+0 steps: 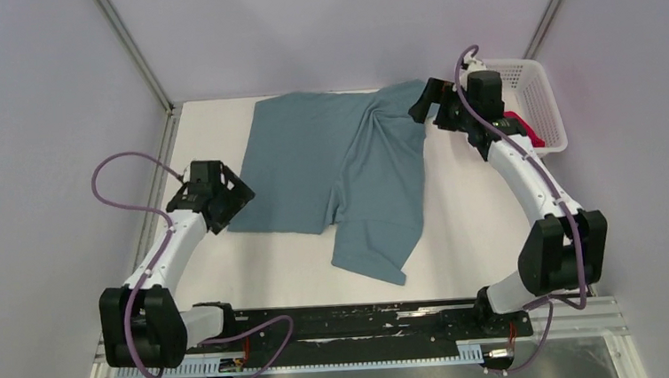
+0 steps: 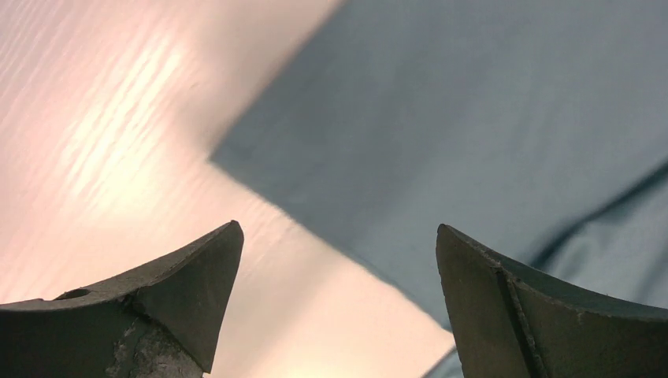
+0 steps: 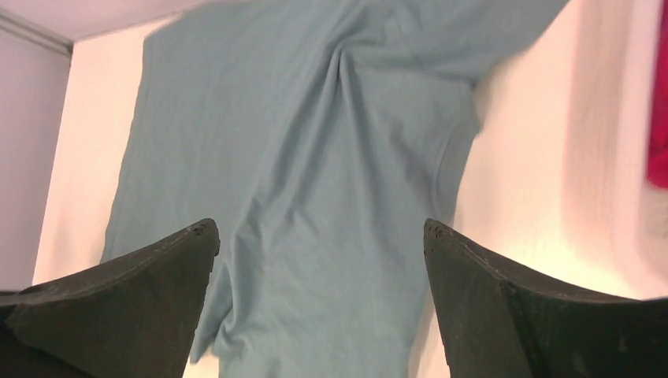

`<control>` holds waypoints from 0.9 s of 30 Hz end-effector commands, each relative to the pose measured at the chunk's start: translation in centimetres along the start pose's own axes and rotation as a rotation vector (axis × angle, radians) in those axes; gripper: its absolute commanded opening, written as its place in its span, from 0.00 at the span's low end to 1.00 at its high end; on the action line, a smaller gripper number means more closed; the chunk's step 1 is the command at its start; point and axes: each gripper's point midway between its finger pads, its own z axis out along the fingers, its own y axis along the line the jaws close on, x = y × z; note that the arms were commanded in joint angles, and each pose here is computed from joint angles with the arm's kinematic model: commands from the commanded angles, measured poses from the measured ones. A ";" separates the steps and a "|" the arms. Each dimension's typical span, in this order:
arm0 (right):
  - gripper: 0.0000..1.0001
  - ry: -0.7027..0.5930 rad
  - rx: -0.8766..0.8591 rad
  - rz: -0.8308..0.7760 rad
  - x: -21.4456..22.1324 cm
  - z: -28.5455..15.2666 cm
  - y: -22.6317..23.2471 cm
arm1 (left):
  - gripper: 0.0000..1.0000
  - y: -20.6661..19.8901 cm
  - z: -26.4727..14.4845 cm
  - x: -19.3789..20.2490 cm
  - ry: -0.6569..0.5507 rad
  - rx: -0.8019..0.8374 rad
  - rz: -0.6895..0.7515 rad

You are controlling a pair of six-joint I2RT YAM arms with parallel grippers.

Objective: Fold and stack the t-shirts
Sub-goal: Flatten out the tshirt

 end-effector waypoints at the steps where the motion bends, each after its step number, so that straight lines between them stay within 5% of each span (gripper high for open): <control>1: 1.00 0.132 -0.030 0.080 7.1 -1.4 1.0 | 1.00 4.7 1.9 1.5 0.052 -0.106 -0.095; 10: 1.00 0.172 0.046 0.069 11.1 -6.2 -0.6 | 0.97 5.9 5.7 0.7 0.107 -0.121 -0.163; 27: 1.00 0.181 0.159 0.059 13.1 -9.9 -2.8 | 0.43 5.9 9.4 2.9 0.283 -0.150 -0.122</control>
